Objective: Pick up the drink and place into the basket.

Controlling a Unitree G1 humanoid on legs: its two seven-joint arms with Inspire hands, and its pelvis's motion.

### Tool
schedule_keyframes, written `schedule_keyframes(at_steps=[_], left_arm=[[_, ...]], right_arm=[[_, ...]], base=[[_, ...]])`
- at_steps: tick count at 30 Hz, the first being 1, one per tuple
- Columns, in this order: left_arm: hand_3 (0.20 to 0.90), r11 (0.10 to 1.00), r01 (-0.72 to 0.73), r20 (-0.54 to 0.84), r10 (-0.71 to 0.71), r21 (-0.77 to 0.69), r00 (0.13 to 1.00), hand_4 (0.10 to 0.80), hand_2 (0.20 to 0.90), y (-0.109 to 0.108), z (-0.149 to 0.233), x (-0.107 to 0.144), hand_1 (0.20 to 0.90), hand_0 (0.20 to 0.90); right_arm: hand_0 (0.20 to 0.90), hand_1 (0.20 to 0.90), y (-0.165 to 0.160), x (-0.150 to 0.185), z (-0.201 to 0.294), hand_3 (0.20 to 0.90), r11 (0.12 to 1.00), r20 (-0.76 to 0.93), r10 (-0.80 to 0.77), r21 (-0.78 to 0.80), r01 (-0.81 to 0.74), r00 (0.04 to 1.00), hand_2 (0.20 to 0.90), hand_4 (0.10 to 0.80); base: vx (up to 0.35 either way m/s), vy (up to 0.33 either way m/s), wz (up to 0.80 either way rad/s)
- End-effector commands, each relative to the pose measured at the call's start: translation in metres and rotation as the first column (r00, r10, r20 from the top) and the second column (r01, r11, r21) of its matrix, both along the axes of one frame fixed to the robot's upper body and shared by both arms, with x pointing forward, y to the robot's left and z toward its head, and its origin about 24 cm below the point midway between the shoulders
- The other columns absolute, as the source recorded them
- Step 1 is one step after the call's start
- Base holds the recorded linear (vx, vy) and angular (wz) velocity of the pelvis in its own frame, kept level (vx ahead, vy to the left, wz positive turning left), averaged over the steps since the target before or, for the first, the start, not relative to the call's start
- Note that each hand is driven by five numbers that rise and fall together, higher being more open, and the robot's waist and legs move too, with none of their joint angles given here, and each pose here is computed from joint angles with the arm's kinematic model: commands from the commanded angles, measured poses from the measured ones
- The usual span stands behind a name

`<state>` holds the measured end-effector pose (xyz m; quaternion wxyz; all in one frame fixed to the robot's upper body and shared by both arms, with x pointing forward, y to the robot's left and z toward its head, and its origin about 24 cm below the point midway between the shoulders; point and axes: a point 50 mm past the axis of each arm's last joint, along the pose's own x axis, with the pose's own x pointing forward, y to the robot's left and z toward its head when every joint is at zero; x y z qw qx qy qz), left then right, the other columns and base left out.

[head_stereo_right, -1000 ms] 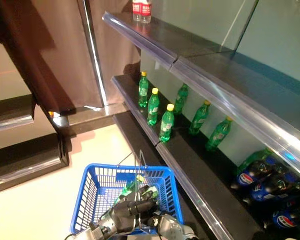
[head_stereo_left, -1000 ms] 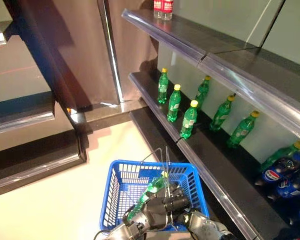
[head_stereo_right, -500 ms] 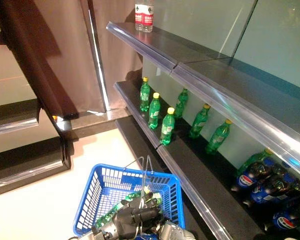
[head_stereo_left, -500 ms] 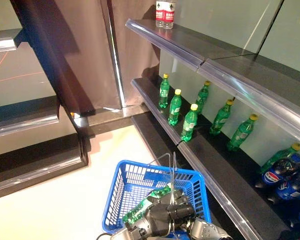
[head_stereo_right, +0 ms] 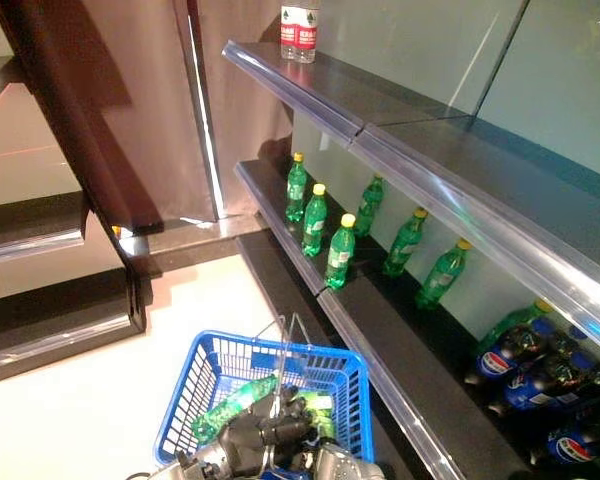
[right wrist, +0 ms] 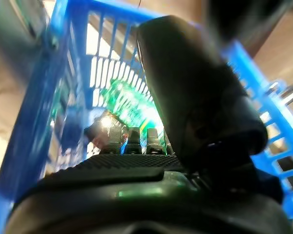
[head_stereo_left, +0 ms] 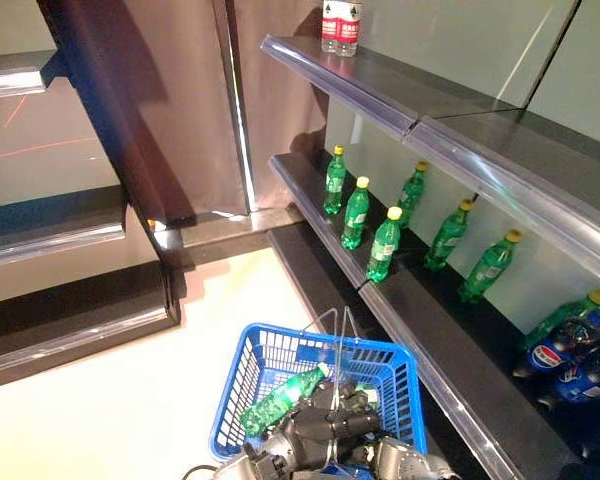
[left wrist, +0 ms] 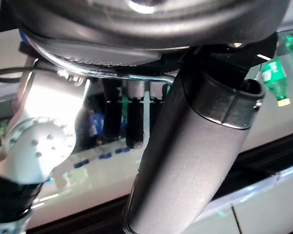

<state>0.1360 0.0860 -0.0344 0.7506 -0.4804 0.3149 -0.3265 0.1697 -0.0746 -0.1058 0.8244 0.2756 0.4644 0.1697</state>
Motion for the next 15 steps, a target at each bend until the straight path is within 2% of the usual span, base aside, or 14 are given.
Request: schedule_keyframes(at_steps=[1,10,15], left_arm=[[0.200,0.797,0.146,0.441,0.163,-0.587,0.883,0.100,0.300,-0.042,0.122,0.015,0.300,0.300],[0.200,0.865,-0.067,0.449,0.323,-0.498,0.833,0.100,0.300,-0.004,0.120,0.037,0.300,0.300],[0.200,0.884,-0.252,0.479,0.431,-0.394,0.765,0.100,0.300,0.024,0.111,0.051,0.300,0.300]], right_arm=[[0.900,0.900,0.007,0.032,0.038,0.900,1.000,0.234,-0.017,0.014,0.014,0.972,0.900,0.800],[0.900,0.900,-0.014,0.040,0.064,0.900,0.998,0.399,-0.005,-0.062,0.032,0.917,0.900,0.800],[0.900,0.900,-0.031,0.045,0.080,0.900,0.991,0.493,-0.031,-0.099,0.092,0.869,0.900,0.800]], base=[[-0.077,-0.013,-0.07],[-0.074,-0.015,-0.06],[-0.095,-0.030,-0.14]])
